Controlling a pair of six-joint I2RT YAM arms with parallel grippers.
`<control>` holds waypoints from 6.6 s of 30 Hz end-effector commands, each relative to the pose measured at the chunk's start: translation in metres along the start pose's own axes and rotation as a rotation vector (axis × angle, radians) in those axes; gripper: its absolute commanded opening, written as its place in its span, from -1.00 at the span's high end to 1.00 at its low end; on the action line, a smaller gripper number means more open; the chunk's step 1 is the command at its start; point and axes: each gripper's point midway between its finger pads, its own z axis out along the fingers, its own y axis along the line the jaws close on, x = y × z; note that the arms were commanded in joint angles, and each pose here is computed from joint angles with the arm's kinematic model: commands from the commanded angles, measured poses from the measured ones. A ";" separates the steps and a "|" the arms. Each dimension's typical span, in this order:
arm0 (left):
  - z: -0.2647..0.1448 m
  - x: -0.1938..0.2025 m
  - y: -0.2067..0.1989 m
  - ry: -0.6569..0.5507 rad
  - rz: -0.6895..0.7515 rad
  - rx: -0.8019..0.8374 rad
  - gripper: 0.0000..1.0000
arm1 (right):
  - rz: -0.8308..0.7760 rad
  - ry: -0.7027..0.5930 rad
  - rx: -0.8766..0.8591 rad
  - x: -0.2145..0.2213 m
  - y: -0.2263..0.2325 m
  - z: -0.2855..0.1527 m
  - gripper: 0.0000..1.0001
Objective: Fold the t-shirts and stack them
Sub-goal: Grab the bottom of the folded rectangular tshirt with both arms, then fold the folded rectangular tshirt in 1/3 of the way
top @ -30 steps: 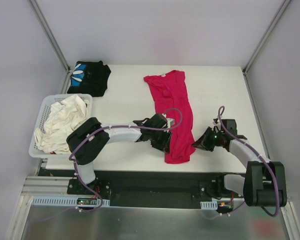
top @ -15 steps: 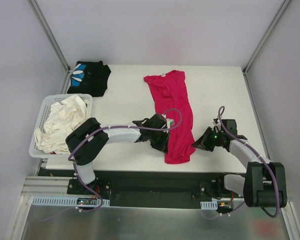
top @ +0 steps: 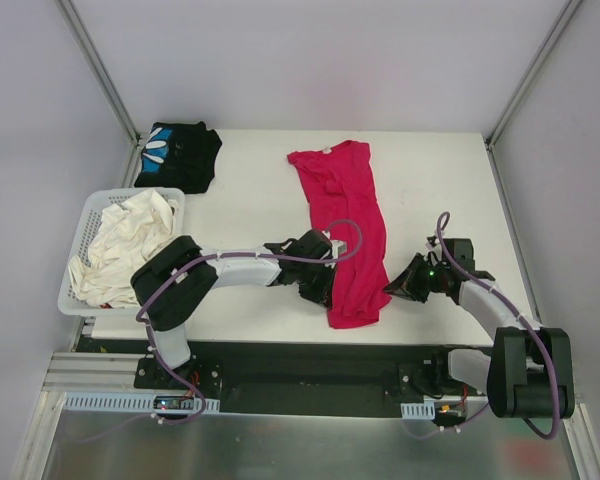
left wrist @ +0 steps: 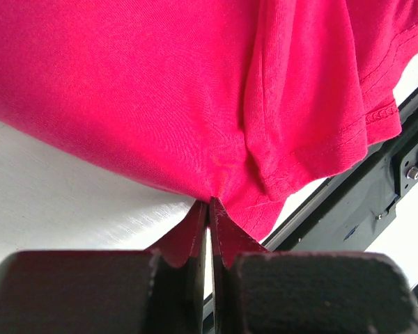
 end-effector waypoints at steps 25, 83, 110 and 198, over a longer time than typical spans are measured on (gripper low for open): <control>-0.048 -0.071 -0.006 -0.236 0.101 -0.085 1.00 | -0.062 -0.100 -0.043 -0.055 0.040 0.002 0.98; -0.085 -0.234 0.070 -0.443 0.031 -0.092 1.00 | 0.018 -0.180 -0.113 -0.223 0.118 0.077 0.98; -0.109 -0.247 0.073 -0.498 0.049 -0.131 -0.83 | -0.033 -0.219 -0.081 -0.272 0.122 0.076 0.44; -0.121 -0.154 0.049 -0.259 0.240 -0.157 -0.83 | -0.206 -0.041 -0.046 -0.172 0.151 0.140 0.51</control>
